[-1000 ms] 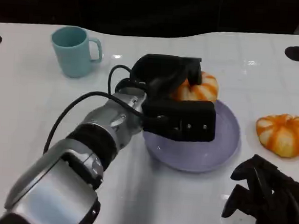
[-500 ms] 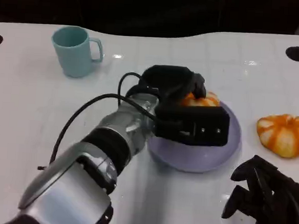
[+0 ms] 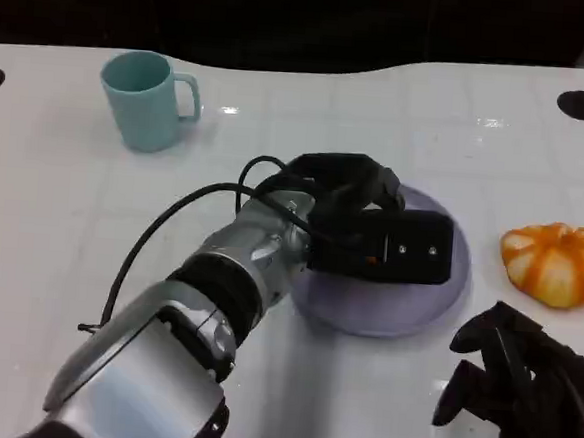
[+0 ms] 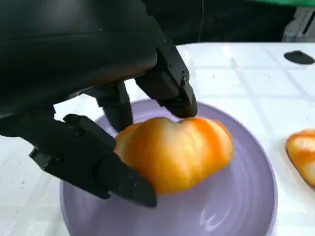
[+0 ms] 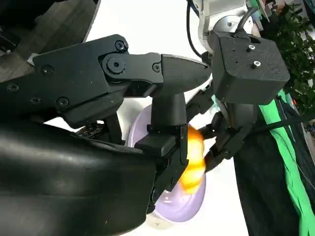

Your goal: Grasp the bread from the table and place it into the plate.

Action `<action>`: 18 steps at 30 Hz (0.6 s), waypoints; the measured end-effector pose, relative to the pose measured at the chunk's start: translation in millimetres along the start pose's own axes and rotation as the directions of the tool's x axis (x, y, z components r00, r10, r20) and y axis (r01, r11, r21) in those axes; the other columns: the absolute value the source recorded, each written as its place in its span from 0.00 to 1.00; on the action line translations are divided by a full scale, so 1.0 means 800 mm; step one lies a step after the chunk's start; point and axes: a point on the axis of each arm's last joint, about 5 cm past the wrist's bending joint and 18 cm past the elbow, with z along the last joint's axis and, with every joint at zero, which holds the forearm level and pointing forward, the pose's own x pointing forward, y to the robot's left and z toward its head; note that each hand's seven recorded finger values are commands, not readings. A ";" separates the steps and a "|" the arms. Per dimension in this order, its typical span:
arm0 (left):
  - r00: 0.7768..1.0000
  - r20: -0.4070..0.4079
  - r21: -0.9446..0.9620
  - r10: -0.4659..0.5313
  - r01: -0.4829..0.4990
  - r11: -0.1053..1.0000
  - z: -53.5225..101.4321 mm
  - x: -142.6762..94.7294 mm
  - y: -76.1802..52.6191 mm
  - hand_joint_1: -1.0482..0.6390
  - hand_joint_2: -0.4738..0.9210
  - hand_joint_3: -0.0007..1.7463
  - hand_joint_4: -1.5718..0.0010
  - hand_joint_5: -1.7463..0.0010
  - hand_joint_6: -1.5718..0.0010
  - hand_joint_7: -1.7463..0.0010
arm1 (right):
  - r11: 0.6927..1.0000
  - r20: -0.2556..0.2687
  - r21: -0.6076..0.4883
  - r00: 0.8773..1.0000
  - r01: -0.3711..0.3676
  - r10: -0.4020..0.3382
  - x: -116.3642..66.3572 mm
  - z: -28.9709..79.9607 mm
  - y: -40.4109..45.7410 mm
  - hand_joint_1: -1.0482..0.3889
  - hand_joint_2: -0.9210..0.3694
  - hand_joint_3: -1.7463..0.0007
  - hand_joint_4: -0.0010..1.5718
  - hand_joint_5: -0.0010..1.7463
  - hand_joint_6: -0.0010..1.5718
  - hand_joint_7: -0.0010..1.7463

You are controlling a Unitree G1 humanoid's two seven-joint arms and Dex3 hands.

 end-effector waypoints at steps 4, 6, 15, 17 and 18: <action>0.999 -0.022 0.037 -0.039 0.040 0.999 0.000 0.000 0.000 0.18 1.00 0.17 0.96 0.92 0.91 1.00 | 1.000 0.000 0.000 1.000 0.000 0.000 0.000 0.000 0.000 0.42 0.00 0.75 0.39 1.00 0.31 0.92; 0.998 -0.033 0.054 -0.060 0.062 0.997 0.000 0.001 0.001 0.15 1.00 0.19 0.99 0.94 0.94 1.00 | 1.000 0.000 0.000 1.000 0.001 -0.001 0.000 0.000 0.000 0.42 0.00 0.75 0.39 1.00 0.31 0.92; 0.990 -0.074 0.093 -0.119 0.126 0.988 -0.003 0.001 0.008 0.07 1.00 0.25 1.00 1.00 0.97 0.99 | 1.000 0.000 0.001 1.000 0.002 -0.002 0.000 0.000 0.000 0.42 0.00 0.74 0.39 1.00 0.31 0.92; 0.988 -0.078 0.088 -0.131 0.138 0.987 -0.006 0.000 0.009 0.07 1.00 0.25 1.00 1.00 0.96 0.99 | 1.000 0.000 0.001 1.000 0.001 -0.001 0.000 0.000 0.000 0.42 0.00 0.74 0.39 1.00 0.31 0.92; 0.988 -0.077 0.079 -0.138 0.144 0.986 -0.007 0.000 0.010 0.07 1.00 0.25 1.00 1.00 0.96 0.99 | 1.000 0.000 0.001 1.000 0.001 -0.001 0.000 0.000 0.000 0.42 0.00 0.74 0.39 1.00 0.31 0.92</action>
